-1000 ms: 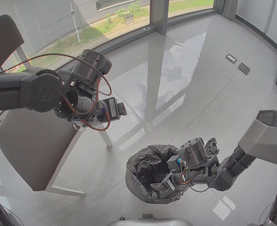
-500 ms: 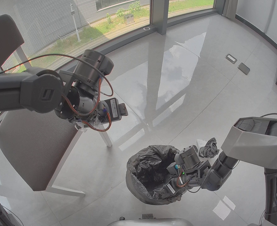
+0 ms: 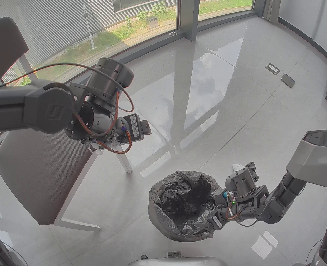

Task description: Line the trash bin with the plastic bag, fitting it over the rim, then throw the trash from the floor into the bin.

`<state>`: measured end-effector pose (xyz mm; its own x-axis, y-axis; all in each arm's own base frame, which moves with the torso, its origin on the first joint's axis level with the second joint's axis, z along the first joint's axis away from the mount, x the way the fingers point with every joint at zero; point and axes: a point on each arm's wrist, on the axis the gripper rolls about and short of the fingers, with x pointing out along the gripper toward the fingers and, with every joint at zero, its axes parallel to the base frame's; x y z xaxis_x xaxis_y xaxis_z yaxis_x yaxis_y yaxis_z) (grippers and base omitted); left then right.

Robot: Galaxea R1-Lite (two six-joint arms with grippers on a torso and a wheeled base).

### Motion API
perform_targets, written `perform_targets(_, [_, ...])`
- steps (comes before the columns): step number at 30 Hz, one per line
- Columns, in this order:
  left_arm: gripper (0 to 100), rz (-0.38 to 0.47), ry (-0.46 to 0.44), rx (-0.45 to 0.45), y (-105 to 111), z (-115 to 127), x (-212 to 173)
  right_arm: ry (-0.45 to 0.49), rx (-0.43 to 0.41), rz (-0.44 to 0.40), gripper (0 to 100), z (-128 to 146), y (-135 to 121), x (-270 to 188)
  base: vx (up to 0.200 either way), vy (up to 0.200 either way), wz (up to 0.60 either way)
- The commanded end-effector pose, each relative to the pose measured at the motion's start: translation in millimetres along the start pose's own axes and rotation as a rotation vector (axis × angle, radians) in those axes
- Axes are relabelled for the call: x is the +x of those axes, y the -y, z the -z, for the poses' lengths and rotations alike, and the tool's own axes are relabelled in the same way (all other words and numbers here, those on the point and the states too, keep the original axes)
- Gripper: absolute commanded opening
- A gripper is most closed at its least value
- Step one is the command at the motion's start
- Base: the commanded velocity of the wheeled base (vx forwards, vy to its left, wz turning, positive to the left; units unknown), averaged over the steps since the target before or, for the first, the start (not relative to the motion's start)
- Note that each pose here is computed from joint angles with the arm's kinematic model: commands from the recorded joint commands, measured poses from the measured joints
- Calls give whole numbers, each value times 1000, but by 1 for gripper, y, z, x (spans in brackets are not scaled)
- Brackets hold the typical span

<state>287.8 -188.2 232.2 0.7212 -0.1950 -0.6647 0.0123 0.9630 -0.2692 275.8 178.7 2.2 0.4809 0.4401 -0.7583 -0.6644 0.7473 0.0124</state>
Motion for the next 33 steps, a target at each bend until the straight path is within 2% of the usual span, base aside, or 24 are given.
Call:
perform_targets(1, [100,-5,-7,5,-3,3,-2,68,3,-9,100,-22,-6,2,0,0,0])
perform_targets(6, [100,-10,-14,8,-4,6,-3,40,2,-23,100,-19,-10,26,0,0,0])
perform_targets(11, [100,0,-13,20,-1,8,-6,-48,44,-52,100,3,-23,44,0,0,0])
perform_targets(15, [100,1,-6,24,2,9,-8,-110,38,-57,100,22,-26,36,0,0,0])
perform_targets(20, [100,4,-1,23,1,8,-11,-92,25,-57,100,21,-27,12,0,0,0])
perform_targets(22, [100,6,5,18,1,7,-13,-69,20,-58,100,21,-30,-11,0,0,0])
perform_targets(28, [100,12,10,15,0,7,-17,-33,-9,-83,100,25,-43,-50,0,0,0])
perform_targets(33, [100,11,9,15,-1,8,-18,-37,3,-72,100,27,-40,-51,0,0,0])
